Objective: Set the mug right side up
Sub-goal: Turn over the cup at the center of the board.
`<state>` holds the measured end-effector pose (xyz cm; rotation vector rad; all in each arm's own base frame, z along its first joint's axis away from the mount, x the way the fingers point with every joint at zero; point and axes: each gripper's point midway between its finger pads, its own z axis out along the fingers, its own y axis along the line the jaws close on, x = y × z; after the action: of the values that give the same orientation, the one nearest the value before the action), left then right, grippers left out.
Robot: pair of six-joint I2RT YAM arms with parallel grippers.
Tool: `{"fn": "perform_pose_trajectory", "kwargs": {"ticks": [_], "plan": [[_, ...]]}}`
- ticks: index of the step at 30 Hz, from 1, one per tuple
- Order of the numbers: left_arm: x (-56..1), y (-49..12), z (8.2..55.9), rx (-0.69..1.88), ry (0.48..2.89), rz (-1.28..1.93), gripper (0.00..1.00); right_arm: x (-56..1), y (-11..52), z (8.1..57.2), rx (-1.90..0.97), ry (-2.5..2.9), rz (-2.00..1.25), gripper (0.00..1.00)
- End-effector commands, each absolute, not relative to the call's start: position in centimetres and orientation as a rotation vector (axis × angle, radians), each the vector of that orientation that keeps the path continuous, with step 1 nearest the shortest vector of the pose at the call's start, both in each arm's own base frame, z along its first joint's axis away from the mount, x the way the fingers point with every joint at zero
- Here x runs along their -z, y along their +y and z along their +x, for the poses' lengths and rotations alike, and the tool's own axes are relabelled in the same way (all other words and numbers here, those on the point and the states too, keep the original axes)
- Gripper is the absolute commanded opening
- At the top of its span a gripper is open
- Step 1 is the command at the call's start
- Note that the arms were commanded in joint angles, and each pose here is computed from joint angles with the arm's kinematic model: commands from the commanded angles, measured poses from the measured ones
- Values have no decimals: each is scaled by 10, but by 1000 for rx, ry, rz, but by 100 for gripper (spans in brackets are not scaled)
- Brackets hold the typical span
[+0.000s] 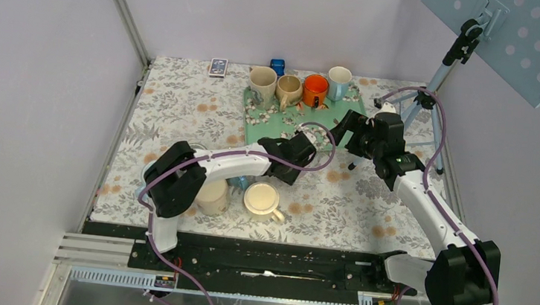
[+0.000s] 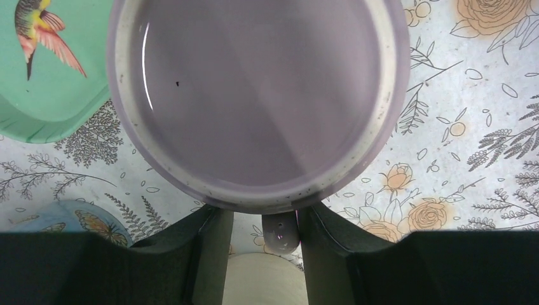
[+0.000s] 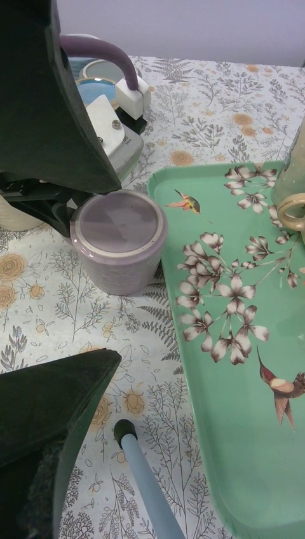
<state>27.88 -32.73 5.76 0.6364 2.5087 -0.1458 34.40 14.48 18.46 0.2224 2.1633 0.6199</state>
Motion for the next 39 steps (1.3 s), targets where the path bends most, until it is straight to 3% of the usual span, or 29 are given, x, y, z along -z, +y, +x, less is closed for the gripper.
{"fn": "perform_pose_trajectory", "kwargs": {"ticks": [1, 9, 18, 21, 27, 37, 39], "plan": [[-73, -335, 293, 135, 2454, 585, 44, -194, 145, 342, -617, 2129, 195, 100], [-76, -342, 294, 169, 2441, 579, 41, -192, 145, 341, -618, 2132, 198, 100], [-78, -344, 297, 186, 2412, 550, 30, -190, 145, 339, -620, 2135, 202, 100], [-79, -346, 298, 196, 2408, 548, 38, -190, 145, 338, -626, 2135, 203, 100], [-81, -345, 300, 196, 2393, 530, 39, -191, 144, 338, -623, 2132, 203, 100], [-83, -345, 301, 201, 2377, 523, 21, -188, 146, 335, -636, 2141, 202, 100], [-86, -346, 302, 212, 2369, 517, 11, -188, 146, 333, -644, 2141, 203, 100]]}}
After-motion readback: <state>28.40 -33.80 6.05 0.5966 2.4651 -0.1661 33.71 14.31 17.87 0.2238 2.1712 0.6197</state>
